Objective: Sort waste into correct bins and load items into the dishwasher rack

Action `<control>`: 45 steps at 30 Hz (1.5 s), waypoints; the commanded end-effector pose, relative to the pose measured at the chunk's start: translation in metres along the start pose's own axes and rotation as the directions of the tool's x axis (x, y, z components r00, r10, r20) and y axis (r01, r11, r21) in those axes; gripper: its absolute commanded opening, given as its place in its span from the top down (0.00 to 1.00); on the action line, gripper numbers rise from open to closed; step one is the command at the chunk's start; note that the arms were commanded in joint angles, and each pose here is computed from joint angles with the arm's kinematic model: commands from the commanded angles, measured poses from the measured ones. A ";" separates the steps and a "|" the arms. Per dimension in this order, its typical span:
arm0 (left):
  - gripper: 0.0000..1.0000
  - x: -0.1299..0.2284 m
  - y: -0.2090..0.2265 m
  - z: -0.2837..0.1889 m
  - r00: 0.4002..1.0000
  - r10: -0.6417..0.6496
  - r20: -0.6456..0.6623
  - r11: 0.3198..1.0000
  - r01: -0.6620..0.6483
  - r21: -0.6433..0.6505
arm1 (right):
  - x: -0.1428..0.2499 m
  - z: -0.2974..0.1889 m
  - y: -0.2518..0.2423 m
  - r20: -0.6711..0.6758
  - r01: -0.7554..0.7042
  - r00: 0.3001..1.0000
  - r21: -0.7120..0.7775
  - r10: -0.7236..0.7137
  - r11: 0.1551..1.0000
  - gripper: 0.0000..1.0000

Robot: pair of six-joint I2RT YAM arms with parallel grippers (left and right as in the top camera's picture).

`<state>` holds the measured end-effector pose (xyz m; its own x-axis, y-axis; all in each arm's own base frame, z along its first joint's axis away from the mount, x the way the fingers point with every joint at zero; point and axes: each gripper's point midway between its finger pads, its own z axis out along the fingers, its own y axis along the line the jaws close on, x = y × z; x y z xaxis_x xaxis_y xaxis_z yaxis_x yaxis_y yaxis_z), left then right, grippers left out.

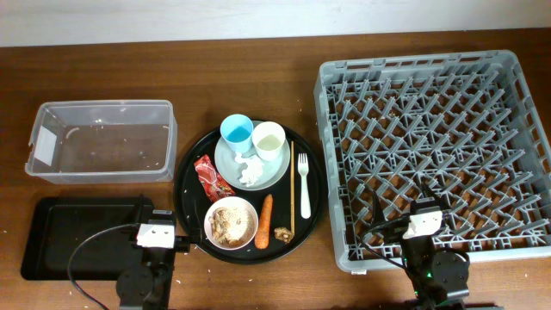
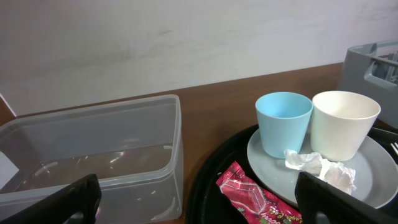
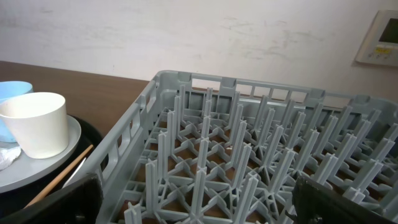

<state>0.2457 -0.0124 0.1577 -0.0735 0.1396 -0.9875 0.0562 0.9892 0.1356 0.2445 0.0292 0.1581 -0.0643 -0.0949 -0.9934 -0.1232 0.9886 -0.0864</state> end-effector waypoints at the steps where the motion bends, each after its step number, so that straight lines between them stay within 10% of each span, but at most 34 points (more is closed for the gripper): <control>1: 0.01 0.002 0.000 0.000 1.000 0.014 -0.001 1.000 -0.014 -0.003 | 0.003 0.000 0.002 -0.004 -0.001 1.000 -0.008 0.001 1.000 0.01; 45: 0.01 -0.038 -0.017 -0.020 0.998 -0.059 -0.011 0.989 0.060 0.132 | 0.003 0.000 0.002 -0.004 -0.001 1.000 -0.008 0.001 1.000 0.01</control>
<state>0.2411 -0.0211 0.1564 -0.1144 0.1333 -0.9844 0.1129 0.9863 0.1205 0.2445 0.0292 0.1581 -0.0644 -0.0941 -0.9935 -0.1232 0.9887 -0.0857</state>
